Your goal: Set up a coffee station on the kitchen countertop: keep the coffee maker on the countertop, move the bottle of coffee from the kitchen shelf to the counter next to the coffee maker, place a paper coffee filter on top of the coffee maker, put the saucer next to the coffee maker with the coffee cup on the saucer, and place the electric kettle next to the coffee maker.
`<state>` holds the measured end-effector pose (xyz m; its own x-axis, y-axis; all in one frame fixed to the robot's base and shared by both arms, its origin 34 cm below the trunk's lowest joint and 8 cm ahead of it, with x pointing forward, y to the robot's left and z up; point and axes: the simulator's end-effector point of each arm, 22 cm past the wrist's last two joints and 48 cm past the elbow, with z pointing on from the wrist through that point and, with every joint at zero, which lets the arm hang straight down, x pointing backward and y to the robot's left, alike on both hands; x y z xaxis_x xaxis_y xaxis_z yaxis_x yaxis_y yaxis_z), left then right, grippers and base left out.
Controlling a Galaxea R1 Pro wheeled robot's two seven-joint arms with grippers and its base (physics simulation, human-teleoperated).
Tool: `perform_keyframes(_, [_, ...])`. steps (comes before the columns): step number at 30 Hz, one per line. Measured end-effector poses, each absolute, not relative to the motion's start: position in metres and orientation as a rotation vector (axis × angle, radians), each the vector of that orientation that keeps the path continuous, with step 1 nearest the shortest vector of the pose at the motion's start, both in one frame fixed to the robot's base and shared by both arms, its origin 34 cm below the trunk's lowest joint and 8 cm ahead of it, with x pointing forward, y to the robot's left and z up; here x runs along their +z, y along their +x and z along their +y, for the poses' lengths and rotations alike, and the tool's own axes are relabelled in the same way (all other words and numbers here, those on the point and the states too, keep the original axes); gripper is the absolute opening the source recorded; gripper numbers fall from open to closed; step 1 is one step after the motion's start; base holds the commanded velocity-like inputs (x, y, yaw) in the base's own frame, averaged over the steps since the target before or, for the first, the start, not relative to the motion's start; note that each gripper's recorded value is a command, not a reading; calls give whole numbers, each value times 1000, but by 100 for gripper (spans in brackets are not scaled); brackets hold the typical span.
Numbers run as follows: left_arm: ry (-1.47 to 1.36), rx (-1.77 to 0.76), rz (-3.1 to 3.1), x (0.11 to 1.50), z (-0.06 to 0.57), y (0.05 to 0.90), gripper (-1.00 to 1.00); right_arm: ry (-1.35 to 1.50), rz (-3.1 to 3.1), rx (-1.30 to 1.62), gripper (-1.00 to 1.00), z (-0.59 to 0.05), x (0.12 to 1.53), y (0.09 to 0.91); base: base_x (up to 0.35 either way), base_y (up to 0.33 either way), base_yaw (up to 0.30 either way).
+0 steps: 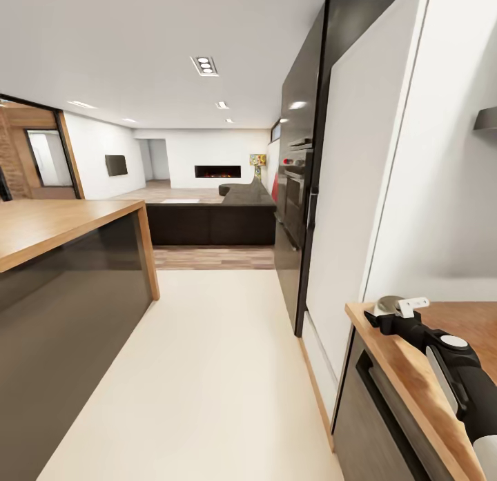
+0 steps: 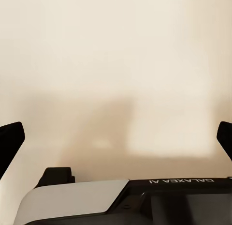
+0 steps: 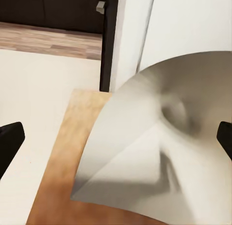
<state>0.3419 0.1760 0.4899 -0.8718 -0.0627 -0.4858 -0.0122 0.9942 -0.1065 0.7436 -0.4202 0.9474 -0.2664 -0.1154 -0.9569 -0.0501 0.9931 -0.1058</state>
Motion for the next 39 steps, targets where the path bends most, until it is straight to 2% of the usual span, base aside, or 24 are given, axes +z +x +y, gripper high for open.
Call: perform_keyframes(39, [-53, -136, 2627, 490, 176, 342, 100, -73, 1838, -122, 100, -435, 949, 744, 47, 24, 0])
